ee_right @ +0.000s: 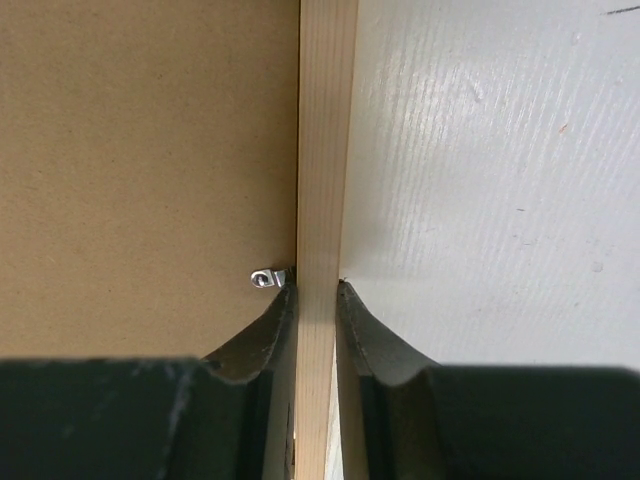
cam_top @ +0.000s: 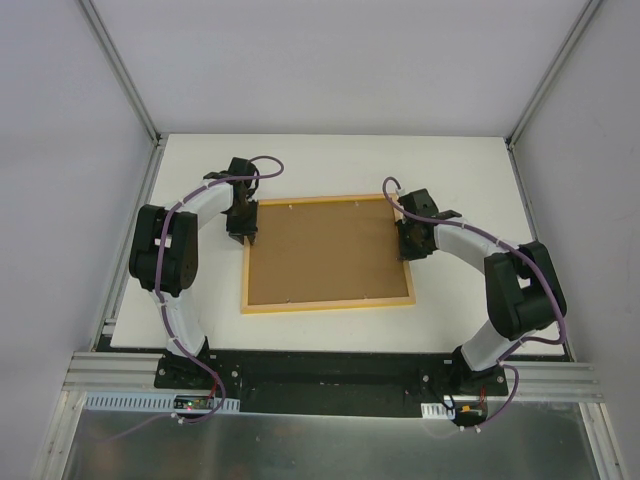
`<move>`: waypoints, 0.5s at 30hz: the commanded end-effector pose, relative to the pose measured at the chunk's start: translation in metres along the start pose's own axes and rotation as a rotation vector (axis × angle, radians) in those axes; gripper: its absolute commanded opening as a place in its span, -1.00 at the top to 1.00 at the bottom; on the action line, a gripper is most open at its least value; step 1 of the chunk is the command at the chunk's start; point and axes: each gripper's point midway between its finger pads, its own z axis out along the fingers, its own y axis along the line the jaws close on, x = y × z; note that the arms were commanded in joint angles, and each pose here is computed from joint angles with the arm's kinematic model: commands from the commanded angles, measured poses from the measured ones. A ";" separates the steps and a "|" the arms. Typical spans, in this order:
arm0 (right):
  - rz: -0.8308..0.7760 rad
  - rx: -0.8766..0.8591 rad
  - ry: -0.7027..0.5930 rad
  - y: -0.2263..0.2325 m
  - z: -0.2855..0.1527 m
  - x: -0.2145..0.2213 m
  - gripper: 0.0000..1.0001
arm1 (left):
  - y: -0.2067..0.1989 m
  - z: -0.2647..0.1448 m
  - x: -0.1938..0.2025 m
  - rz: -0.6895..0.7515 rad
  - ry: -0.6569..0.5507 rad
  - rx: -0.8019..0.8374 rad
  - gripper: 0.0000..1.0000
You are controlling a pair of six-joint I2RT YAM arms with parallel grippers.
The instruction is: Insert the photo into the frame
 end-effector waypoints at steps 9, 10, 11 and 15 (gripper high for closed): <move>0.007 -0.037 0.007 0.010 0.000 0.002 0.66 | 0.001 0.006 -0.001 0.014 0.012 -0.004 1.00; 0.010 -0.045 -0.001 0.011 -0.003 0.000 0.65 | 0.001 0.005 -0.002 0.012 0.008 -0.001 1.00; 0.015 -0.056 -0.006 0.013 -0.005 -0.002 0.64 | 0.000 0.004 -0.002 0.012 0.006 0.005 1.00; 0.022 -0.065 -0.019 0.015 -0.011 -0.007 0.60 | -0.001 -0.001 -0.006 0.005 0.000 0.009 0.93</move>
